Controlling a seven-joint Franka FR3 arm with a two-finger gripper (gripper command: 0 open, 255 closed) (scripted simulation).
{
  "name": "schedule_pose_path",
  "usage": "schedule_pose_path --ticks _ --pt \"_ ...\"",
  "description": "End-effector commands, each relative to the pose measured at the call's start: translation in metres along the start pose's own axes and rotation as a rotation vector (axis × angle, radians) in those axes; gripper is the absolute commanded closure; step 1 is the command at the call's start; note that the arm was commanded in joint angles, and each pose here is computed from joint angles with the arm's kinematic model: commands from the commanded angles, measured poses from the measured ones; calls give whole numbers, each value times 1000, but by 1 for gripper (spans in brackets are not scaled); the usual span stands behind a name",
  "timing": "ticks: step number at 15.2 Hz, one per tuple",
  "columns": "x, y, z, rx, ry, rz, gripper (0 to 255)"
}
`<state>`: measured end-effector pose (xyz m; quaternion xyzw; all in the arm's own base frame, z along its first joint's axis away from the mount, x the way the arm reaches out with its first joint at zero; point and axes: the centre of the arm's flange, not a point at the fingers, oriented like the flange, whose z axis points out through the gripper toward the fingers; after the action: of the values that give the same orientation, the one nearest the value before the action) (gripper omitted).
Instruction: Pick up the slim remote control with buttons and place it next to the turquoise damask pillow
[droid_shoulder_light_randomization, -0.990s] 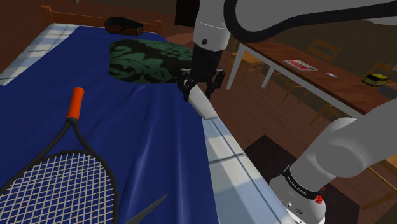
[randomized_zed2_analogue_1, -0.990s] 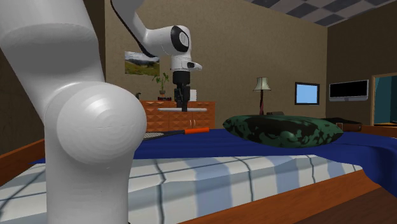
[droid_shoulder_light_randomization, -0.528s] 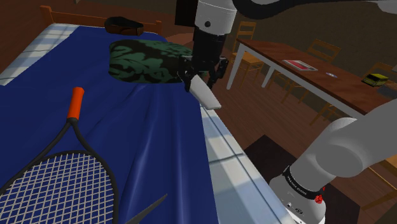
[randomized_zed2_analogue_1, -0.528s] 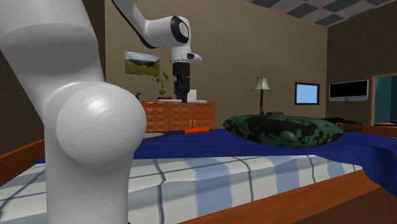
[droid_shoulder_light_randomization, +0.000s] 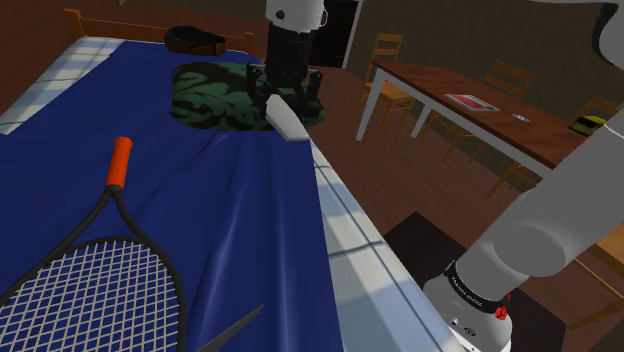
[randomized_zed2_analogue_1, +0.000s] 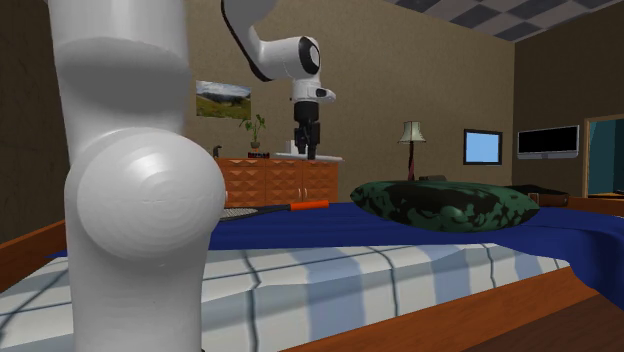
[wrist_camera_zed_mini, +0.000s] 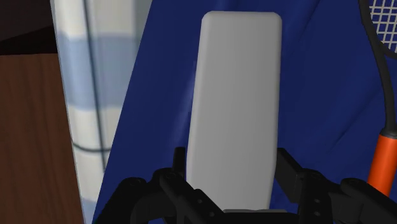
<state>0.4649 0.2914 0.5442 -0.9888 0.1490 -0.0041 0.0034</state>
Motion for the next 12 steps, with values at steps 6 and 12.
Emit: schedule_pose_path --ticks 6,12 --pt "87 -36 4 0 1 0 255" --pt "130 -56 20 0 1 0 255"
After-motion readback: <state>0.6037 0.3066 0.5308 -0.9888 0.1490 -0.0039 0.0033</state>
